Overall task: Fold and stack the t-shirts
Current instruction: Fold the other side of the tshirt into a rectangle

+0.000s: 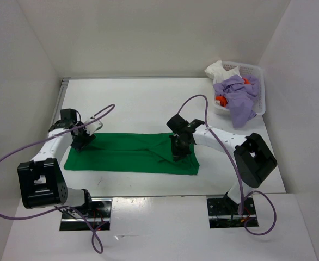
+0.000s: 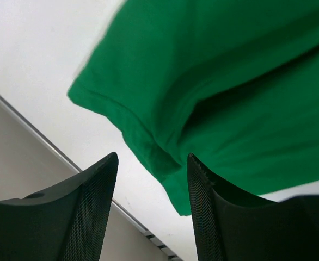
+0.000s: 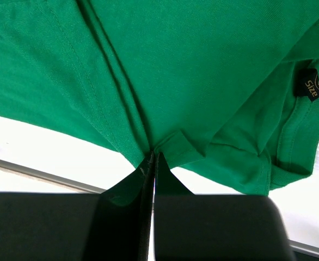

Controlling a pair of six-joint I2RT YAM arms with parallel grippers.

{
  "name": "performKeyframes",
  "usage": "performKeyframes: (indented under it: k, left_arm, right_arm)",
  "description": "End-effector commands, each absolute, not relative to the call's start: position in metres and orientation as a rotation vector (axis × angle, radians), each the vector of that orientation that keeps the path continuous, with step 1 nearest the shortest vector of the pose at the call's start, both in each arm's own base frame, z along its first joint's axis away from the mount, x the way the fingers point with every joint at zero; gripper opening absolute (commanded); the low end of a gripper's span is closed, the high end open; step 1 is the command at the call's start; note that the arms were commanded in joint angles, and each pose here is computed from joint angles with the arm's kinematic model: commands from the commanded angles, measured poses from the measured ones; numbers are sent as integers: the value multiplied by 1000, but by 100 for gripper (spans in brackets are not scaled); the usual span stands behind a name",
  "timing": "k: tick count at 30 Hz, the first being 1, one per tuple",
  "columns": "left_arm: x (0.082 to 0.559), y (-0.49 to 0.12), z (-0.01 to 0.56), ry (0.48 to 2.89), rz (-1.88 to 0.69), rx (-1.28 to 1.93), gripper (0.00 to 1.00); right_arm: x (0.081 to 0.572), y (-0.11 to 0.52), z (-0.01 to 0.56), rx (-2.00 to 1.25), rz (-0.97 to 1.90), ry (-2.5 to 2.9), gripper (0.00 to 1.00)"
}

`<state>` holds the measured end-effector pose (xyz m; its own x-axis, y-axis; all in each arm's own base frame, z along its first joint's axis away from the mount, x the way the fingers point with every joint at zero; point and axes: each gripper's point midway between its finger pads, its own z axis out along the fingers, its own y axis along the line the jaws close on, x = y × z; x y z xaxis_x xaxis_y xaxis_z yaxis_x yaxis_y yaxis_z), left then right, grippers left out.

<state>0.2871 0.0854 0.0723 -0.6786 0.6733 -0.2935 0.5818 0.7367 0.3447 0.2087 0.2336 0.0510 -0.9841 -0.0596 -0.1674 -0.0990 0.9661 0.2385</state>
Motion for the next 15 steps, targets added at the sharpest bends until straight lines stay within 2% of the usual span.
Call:
performKeyframes:
  k: [1,4,5,6,7,11,15]
  left_arm:
    - [272,75,62,2560,247,1113,61]
    - [278,82,47,2582,312,1072,60]
    - [279,89,46,2610,362,1029,57]
    - [285,93,45,2610,396,991,52]
    - [289,95,41,2629,402,965,41]
    - [301,99,49,2629,408,884,15]
    - [295,99,45,2633,430,922,12]
  right_arm:
    - [209,238,46,-128,379,2951,0]
    - [211,240,46,-128,380,2949,0]
    - [211,240,46,-128,381,2949,0]
    - [211,239,46,-141,379,2948,0]
    - [212,237,47,-138,358,2947,0]
    - [205,225,52,-146,309,2954,0]
    - [188,217,48,-139,321,2997,0]
